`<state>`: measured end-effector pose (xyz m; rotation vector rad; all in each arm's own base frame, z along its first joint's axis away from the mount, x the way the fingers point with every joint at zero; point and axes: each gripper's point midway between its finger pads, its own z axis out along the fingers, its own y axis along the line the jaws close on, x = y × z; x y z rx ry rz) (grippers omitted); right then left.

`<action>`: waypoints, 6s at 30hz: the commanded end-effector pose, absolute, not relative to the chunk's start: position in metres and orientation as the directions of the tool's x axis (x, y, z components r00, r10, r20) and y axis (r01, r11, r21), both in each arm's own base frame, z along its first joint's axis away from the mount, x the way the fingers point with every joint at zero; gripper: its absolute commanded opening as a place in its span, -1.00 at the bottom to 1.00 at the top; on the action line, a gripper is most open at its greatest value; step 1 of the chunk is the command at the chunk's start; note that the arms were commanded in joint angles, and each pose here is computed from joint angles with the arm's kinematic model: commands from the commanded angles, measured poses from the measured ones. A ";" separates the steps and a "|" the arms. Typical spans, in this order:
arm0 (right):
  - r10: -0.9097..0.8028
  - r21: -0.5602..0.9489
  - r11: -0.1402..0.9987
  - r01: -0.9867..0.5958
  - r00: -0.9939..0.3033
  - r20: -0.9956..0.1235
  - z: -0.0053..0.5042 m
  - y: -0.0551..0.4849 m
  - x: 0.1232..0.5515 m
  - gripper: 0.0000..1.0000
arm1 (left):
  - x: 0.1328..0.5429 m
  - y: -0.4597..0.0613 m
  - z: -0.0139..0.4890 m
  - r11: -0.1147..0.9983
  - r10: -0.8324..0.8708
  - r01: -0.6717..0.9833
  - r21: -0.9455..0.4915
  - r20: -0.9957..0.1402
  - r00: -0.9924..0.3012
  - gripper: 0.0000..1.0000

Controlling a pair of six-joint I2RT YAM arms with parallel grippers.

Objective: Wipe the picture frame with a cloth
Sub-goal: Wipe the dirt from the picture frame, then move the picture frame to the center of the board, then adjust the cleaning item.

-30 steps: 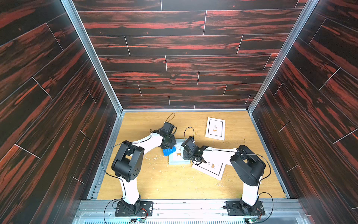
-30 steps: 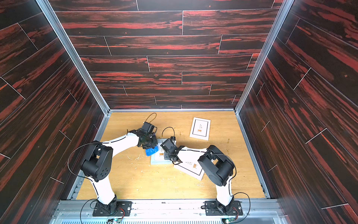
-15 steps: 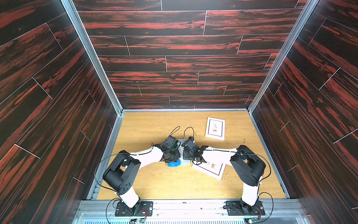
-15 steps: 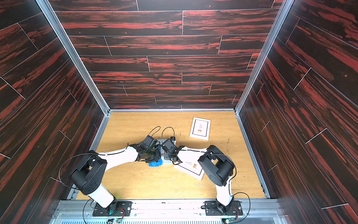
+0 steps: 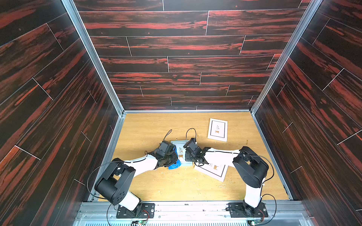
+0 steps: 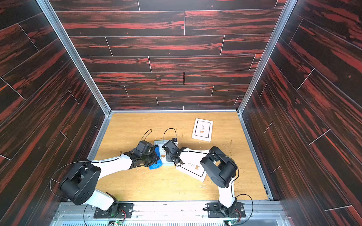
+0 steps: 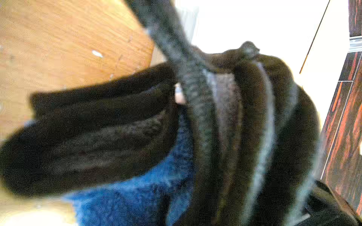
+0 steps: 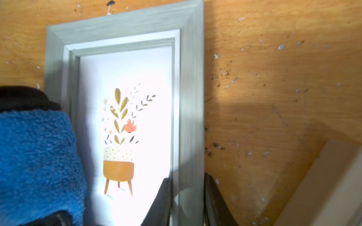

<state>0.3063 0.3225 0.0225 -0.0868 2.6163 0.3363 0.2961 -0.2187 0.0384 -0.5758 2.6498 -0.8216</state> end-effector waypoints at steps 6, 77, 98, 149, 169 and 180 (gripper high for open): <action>-0.017 0.168 0.980 -0.103 -0.892 -0.452 0.013 0.307 0.297 -1.00 | 0.295 -0.257 0.027 0.733 -0.435 -0.284 -0.618 -0.105 -0.894 -1.00; 0.000 0.139 0.988 -0.072 -0.886 -0.463 0.014 0.293 0.313 -1.00 | 0.312 -0.222 0.012 0.856 -0.312 -0.209 -0.473 -0.150 -0.938 -1.00; 0.060 0.105 0.994 0.013 -0.889 -0.455 0.009 0.232 0.333 -1.00 | 0.320 -0.207 0.119 0.699 -0.365 0.099 -0.708 -0.472 -0.802 -1.00; 0.190 0.813 0.237 -0.532 -0.795 -0.576 0.256 0.326 0.286 0.32 | 0.306 -0.295 0.253 0.150 -0.424 0.620 -0.770 -0.617 -0.664 -1.00; 0.198 0.691 0.560 -0.457 -0.736 -0.647 0.247 0.307 0.327 -1.00 | 0.298 -0.294 0.217 0.334 -0.311 0.573 -0.748 -0.662 -0.682 0.06; 0.216 0.281 0.960 -0.006 -0.621 -0.753 0.203 0.174 0.437 -1.00 | 0.330 -0.201 0.165 0.743 -0.325 0.281 -0.607 -0.695 -0.641 0.74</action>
